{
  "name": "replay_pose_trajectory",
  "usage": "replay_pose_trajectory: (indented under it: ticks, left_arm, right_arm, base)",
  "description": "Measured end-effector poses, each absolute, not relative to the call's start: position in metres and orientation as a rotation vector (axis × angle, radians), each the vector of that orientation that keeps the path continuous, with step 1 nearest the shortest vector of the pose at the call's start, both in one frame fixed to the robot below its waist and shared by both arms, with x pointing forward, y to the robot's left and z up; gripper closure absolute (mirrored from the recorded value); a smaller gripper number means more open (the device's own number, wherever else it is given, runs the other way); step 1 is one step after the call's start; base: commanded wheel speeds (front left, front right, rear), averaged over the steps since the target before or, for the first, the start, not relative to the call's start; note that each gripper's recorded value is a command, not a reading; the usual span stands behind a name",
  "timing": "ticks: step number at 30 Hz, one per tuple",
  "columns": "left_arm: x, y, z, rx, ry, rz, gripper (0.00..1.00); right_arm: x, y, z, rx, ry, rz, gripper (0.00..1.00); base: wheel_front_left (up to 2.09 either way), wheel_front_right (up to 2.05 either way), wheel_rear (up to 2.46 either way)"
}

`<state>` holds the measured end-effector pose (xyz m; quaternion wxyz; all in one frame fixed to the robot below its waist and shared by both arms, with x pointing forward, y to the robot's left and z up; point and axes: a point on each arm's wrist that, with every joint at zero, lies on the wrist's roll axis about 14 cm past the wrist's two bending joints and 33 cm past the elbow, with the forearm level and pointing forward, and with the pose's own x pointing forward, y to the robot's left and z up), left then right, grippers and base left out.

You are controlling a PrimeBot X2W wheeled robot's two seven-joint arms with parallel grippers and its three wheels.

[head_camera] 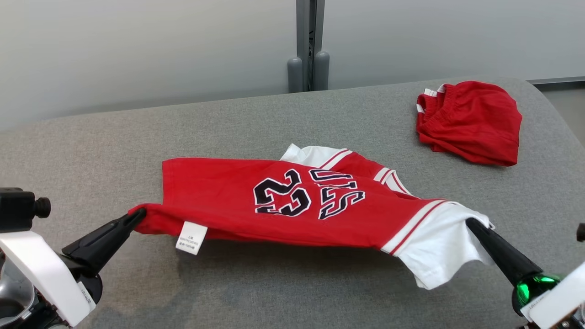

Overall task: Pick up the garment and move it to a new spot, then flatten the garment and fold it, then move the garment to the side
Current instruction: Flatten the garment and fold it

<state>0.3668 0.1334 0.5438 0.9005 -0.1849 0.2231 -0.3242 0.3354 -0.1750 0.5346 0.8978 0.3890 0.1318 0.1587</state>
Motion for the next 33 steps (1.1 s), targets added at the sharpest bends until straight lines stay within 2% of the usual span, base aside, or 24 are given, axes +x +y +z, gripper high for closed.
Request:
replay_pose_trajectory:
  ticks: [6, 11, 22, 28, 33]
  left_arm:
    - [0.384, 0.131, 0.549, -0.369, 0.446, -0.676, 1.00]
    - [0.433, 0.134, 0.561, -0.359, 0.393, -0.640, 1.00]
    - [0.586, 0.141, 0.568, -0.152, 0.324, -0.534, 1.00]
    - [0.666, 0.158, 0.570, -0.086, 0.240, -0.432, 1.00]
    - [0.718, 0.178, 0.579, -0.035, 0.117, -0.351, 1.00]
  right_arm:
    - [0.363, -0.163, 0.551, 0.735, 0.237, 0.388, 1.00]
    - [0.408, -0.153, 0.570, 0.649, 0.200, 0.447, 1.00]
    - [0.560, -0.124, 0.631, 0.519, 0.057, 0.556, 1.00]
    - [0.643, -0.117, 0.648, 0.488, -0.018, 0.553, 1.00]
    - [0.693, -0.117, 0.673, 0.468, -0.163, 0.530, 1.00]
  base:
    - [0.00, 0.00, 0.00]
    - [0.00, 0.00, 0.00]
    - [0.00, 0.00, 0.00]
    - [0.00, 0.00, 0.00]
    - [0.00, 0.00, 0.00]
